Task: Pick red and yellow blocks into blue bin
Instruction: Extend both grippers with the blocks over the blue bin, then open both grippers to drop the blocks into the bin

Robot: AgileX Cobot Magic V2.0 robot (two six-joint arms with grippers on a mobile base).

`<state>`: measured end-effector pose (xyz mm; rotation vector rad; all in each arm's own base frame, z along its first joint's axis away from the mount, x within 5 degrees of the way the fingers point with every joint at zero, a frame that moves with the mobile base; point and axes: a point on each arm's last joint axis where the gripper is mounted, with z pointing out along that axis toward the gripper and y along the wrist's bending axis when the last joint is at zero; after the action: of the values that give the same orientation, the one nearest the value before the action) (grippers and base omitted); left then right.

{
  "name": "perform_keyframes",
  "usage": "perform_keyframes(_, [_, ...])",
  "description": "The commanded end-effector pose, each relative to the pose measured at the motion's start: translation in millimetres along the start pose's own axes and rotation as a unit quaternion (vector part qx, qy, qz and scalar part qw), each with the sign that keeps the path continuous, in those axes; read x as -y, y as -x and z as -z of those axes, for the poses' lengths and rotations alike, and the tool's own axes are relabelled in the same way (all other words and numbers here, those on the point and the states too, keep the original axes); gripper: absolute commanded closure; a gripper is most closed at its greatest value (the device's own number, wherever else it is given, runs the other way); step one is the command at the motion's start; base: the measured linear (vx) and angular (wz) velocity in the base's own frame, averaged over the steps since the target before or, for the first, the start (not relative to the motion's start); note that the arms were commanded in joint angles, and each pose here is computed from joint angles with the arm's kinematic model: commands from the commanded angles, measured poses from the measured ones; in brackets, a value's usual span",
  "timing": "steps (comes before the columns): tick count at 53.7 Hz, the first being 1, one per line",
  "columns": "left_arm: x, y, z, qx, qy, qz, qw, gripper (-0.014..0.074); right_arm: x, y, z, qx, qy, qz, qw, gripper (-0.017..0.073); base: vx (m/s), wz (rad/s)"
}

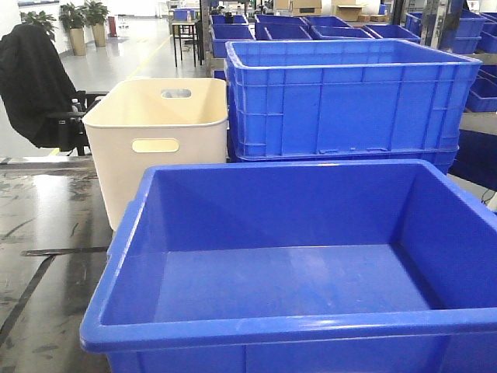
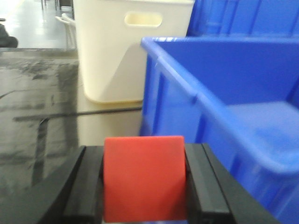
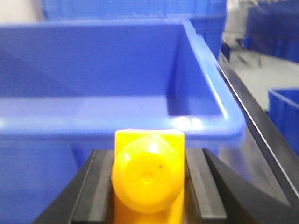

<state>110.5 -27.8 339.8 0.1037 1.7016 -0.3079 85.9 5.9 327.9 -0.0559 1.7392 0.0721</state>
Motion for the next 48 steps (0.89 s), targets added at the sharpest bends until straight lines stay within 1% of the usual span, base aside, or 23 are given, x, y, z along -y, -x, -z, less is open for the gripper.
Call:
perform_keyframes(1, [5.4, 49, 3, 0.083, -0.004, 0.006, 0.997, 0.0591, -6.6, 48, 8, 0.104, 0.033, 0.021, 0.994, 0.0569, 0.0, 0.0])
perform_keyframes(3, [8.3, 65, 1, 0.09, -0.01, -0.001, 0.996, 0.0591, -8.6, 61, 5, 0.113, 0.035, 0.026, 0.993, 0.0569, 0.0, 0.0])
perform_keyframes(5, [11.5, 82, -5, 0.089, -0.018, -0.01, 0.996, 0.0591, -12.7, 75, -3, 0.118, 0.037, 0.038, 0.992, 0.0569, 0.0, 0.0])
perform_keyframes(9, [16.0, 106, -30, 0.073, -0.034, -0.027, 0.996, 0.0591, -24.6, 95, -30, 0.118, 0.048, 0.083, 0.988, 0.0569, 0.0, 0.0])
perform_keyframes(12, [19.7, 118, -51, 0.059, -0.052, -0.034, 0.996, 0.0591, -35.9, 106, -55, 0.114, 0.064, 0.104, 0.986, 0.0569, 0.0, 0.0])
perform_keyframes(13, [20.6, 117, -63, 0.047, -0.059, -0.033, 0.997, 0.0591, -38.8, 109, -62, 0.113, 0.069, 0.105, 0.986, 0.0569, 0.0, 0.0])
perform_keyframes(18, [28.4, 118, -108, 0.008, -0.096, -0.028, 0.995, 0.0591, -56.8, 117, -109, 0.092, 0.094, 0.092, 0.987, 0.0568, 0.0, 0.0])
perform_keyframes(24, [42.1, 107, -164, -0.032, -0.136, -0.005, 0.99, 0.0589, -70.0, 117, -153, 0.061, 0.099, 0.097, 0.988, 0.0564, 0.0, 0.0])
perform_keyframes(26, [46.7, 103, -178, -0.042, -0.148, -0.003, 0.988, 0.0583, -72.8, 119, -163, 0.058, 0.1, 0.098, 0.989, 0.0561, 0.0, 0.0])
perform_keyframes(29, [54.7, 96, -197, -0.058, -0.169, -0.009, 0.984, 0.0565, -76.0, 119, -174, 0.051, 0.1, 0.099, 0.989, 0.0553, 0.0, 0.0])
perform_keyframes(31, [61.1, 91, -209, -0.069, -0.183, -0.018, 0.981, 0.0548, -77.5, 117, -180, 0.046, 0.099, 0.099, 0.989, 0.0543, 0.0, 0.0])
perform_keyframes(33, [66.9, 88, -218, -0.076, -0.196, -0.026, 0.977, 0.0528, -78.4, 116, -184, 0.042, 0.1, 0.099, 0.989, 0.0524, 0.0, 0.0])
perform_keyframes(36, [77.3, 84, -229, -0.087, -0.216, -0.031, 0.972, 0.0477, -78.6, 114, -184, 0.04, 0.101, 0.1, 0.989, 0.0484, 0.0, 0.0])
perform_keyframes(40, [85.6, 81, -238, -0.091, -0.228, -0.035, 0.969, 0.0411, -78.5, 113, -185, 0.038, 0.1, 0.1, 0.989, 0.0417, 0.0, 0.0])
perform_keyframes(44, [91.5, 80, -243, -0.088, -0.232, -0.045, 0.968, 0.0321, -78.1, 113, -184, 0.037, 0.098, 0.1, 0.989, 0.0314, 0.0, 0.0])
perform_keyframes(46, [92.5, 80, -243, -0.081, -0.23, -0.055, 0.968, 0.0269, -77.9, 113, -184, 0.036, 0.097, 0.1, 0.99, 0.0246, 0.0, 0.0])
perform_keyframes(48, [93.2, 80, -244, -0.077, -0.227, -0.059, 0.969, 0.0226, -77.7, 113, -184, 0.034, 0.096, 0.1, 0.99, 0.0186, 0.0, 0.0])
